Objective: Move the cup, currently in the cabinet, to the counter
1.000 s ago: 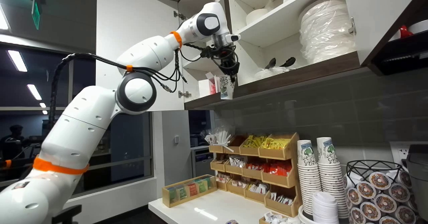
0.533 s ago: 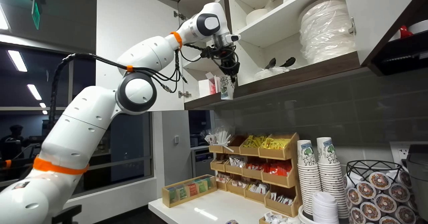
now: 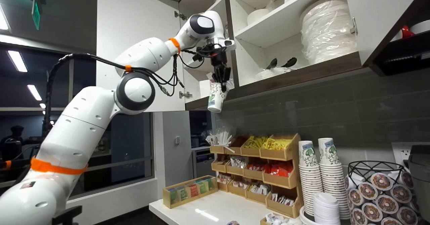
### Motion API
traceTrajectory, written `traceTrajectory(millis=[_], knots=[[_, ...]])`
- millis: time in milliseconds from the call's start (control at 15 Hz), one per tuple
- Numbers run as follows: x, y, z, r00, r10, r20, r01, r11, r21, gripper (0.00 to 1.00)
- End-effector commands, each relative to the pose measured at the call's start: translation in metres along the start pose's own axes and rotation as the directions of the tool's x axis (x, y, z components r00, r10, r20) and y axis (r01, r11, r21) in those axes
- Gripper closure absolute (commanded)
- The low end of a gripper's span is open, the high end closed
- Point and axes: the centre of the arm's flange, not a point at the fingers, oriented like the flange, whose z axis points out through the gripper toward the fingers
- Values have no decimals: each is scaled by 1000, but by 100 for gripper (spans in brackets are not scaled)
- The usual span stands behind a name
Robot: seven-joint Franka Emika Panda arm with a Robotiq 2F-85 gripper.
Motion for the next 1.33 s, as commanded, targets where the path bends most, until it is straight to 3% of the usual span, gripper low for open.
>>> traceTrajectory(millis=[0, 133, 400, 667, 800, 1000, 1133, 1267], knots=[[-52, -8, 33, 986, 11, 168, 9, 993, -117, 99], [-59, -13, 45, 964, 6, 267, 39, 986, -164, 99], [-52, -28, 84, 919, -61, 389, 166, 956, -242, 99], [-43, -46, 117, 878, -174, 446, 340, 883, -324, 99], [-34, -62, 134, 887, -245, 392, 387, 858, -338, 99], [-20, -84, 152, 912, -332, 240, 400, 848, -348, 99], [-15, -96, 152, 924, -366, 115, 383, 864, -327, 99], [-15, -104, 151, 938, -345, 7, 334, 903, -271, 99]])
